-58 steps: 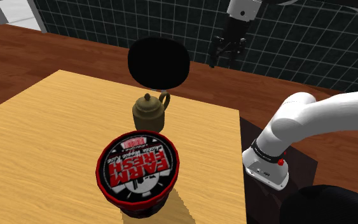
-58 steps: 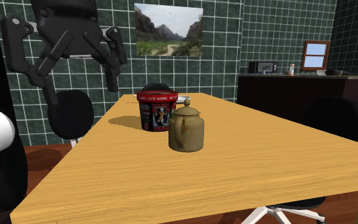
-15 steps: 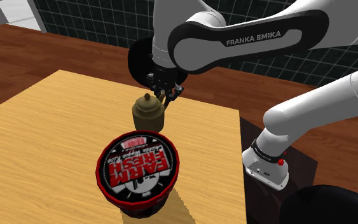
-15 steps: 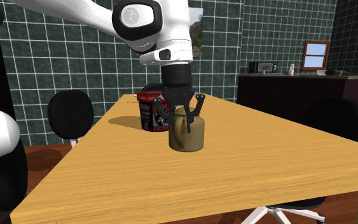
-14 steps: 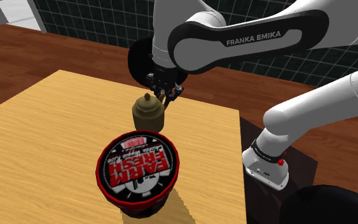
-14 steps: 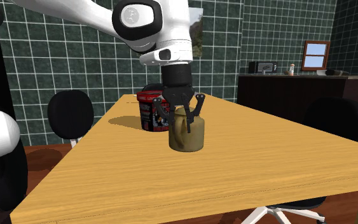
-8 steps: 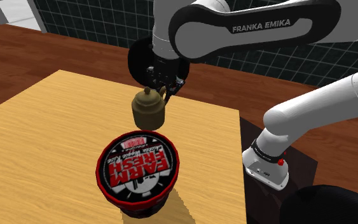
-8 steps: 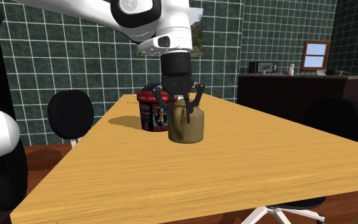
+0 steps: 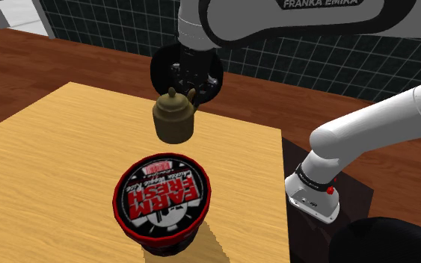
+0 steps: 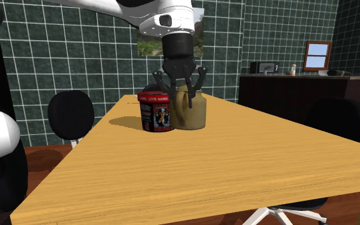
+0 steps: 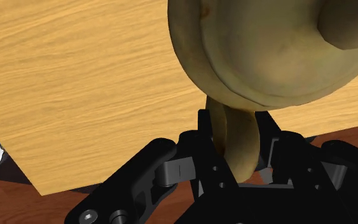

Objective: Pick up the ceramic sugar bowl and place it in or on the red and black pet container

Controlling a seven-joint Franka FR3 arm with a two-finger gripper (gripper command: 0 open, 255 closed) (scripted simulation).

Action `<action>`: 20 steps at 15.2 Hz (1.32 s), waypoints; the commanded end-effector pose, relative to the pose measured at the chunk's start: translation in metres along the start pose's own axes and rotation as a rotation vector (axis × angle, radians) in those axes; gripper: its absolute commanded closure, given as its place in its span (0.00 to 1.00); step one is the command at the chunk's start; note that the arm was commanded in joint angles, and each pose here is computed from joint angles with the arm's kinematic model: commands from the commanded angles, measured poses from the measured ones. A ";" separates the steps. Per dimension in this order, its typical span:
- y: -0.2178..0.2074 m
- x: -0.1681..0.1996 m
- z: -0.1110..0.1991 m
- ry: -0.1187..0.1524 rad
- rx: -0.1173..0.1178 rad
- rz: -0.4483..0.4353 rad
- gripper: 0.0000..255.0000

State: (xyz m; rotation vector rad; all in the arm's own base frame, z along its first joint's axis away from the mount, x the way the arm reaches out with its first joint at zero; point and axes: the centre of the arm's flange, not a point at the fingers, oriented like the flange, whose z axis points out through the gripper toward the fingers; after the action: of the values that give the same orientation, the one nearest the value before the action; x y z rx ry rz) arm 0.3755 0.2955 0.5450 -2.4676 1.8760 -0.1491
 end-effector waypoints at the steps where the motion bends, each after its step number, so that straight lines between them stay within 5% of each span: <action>1: 0.000 0.001 -0.011 0.000 0.001 0.000 1.00; 20: -0.009 0.006 -0.111 0.000 0.001 0.000 1.00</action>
State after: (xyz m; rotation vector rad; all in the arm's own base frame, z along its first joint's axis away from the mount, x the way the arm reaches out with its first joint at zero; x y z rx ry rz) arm 0.3755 0.2957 0.6508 -2.4678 1.8759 -0.1487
